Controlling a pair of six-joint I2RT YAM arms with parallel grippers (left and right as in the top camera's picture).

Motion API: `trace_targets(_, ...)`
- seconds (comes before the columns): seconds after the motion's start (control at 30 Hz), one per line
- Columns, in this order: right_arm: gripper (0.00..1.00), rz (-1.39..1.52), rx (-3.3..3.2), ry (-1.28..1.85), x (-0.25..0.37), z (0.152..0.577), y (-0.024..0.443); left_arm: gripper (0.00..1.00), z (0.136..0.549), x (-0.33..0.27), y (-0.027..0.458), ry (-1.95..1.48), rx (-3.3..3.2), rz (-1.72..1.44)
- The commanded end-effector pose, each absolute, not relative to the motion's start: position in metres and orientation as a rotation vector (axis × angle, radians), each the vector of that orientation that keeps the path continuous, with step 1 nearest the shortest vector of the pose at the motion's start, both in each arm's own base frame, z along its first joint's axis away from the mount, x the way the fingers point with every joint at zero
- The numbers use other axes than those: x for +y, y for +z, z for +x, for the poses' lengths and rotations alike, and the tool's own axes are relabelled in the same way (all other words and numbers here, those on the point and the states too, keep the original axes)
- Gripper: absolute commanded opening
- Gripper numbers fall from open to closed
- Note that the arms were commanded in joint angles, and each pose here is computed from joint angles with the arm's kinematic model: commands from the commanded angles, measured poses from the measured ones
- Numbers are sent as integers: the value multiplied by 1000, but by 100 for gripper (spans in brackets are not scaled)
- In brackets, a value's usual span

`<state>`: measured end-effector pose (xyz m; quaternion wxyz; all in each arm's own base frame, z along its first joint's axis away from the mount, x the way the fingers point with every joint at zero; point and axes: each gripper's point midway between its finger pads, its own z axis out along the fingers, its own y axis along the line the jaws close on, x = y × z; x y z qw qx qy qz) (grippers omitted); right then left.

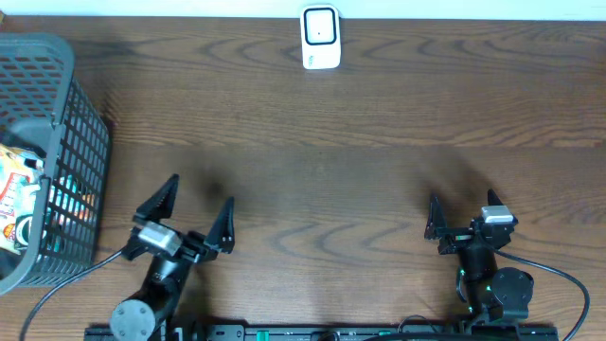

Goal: Scan the item barcode
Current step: 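Reach the left gripper into the basket and grasp the mint-green wipes pack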

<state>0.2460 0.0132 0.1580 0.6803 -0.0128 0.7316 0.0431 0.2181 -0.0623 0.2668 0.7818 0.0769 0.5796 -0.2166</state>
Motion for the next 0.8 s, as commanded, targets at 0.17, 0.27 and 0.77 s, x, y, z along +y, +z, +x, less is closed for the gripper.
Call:
trace_targets(0.17,99,-35,1642,80,12,246,158,98,223,-52,392,-279,1146,215)
trace_targets(0.27,99,-35,1642,80,12,246,158,98,242,-44,429,-221,1153,197)
trace_targets(0.77,99,-35,1642,80,12,246,158,98,310,210,435,299,2004,-571)
